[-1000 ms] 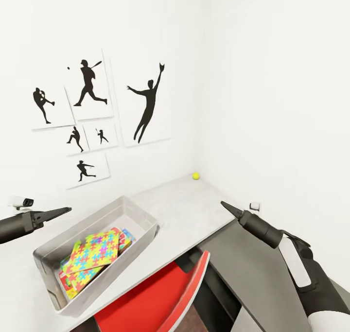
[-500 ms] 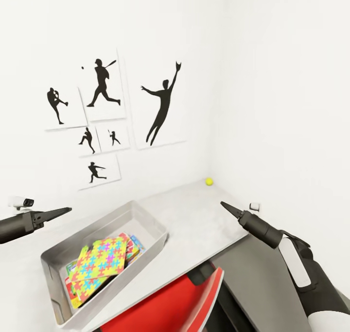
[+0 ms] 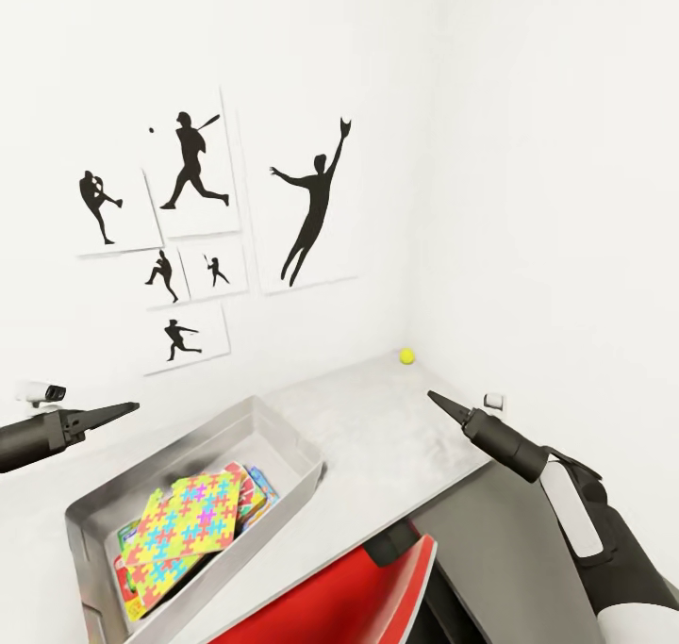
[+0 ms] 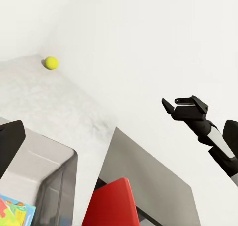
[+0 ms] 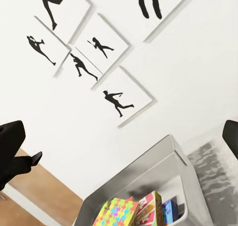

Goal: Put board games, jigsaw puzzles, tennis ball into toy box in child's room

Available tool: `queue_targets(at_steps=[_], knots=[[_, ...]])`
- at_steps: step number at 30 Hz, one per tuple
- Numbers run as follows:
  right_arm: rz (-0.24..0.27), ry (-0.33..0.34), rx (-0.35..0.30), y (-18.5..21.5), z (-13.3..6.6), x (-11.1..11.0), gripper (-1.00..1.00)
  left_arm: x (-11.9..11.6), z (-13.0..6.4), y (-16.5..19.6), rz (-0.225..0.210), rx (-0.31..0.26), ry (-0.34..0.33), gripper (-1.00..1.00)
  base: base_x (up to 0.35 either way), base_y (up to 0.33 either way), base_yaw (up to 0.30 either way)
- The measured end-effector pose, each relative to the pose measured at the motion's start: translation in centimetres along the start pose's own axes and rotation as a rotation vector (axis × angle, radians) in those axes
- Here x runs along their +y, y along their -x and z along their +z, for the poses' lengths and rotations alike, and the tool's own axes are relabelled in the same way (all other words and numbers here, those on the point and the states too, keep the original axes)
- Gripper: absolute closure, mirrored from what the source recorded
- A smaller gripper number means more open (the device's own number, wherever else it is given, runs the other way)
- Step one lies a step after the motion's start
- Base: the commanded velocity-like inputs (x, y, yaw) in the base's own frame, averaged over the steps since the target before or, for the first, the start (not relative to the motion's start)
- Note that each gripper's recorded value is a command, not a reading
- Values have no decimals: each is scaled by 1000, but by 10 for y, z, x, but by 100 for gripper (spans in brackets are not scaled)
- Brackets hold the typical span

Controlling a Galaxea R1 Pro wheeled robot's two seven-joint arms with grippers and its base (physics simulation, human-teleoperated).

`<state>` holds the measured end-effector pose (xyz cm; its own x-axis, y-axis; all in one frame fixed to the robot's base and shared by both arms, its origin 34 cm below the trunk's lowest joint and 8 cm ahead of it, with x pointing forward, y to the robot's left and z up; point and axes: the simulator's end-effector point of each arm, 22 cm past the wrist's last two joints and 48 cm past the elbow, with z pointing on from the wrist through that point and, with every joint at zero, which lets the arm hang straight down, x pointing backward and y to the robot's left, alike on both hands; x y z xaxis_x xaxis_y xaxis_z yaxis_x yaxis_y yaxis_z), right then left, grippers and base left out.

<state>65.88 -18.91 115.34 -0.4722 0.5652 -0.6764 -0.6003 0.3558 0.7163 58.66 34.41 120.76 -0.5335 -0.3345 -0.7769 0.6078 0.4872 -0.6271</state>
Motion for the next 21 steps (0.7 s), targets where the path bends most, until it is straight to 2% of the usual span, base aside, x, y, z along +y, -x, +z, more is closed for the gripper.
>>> queue_targets(at_steps=[11, 21], knots=[[-1, 1, 1, 0, 0, 1, -100, -1, 0, 0, 1, -1, 0, -100, 32, 16, -70], [-1, 2, 2, -1, 1, 1, -100, -1, 0, 0, 1, -1, -1, -100, 42, 37, -11]])
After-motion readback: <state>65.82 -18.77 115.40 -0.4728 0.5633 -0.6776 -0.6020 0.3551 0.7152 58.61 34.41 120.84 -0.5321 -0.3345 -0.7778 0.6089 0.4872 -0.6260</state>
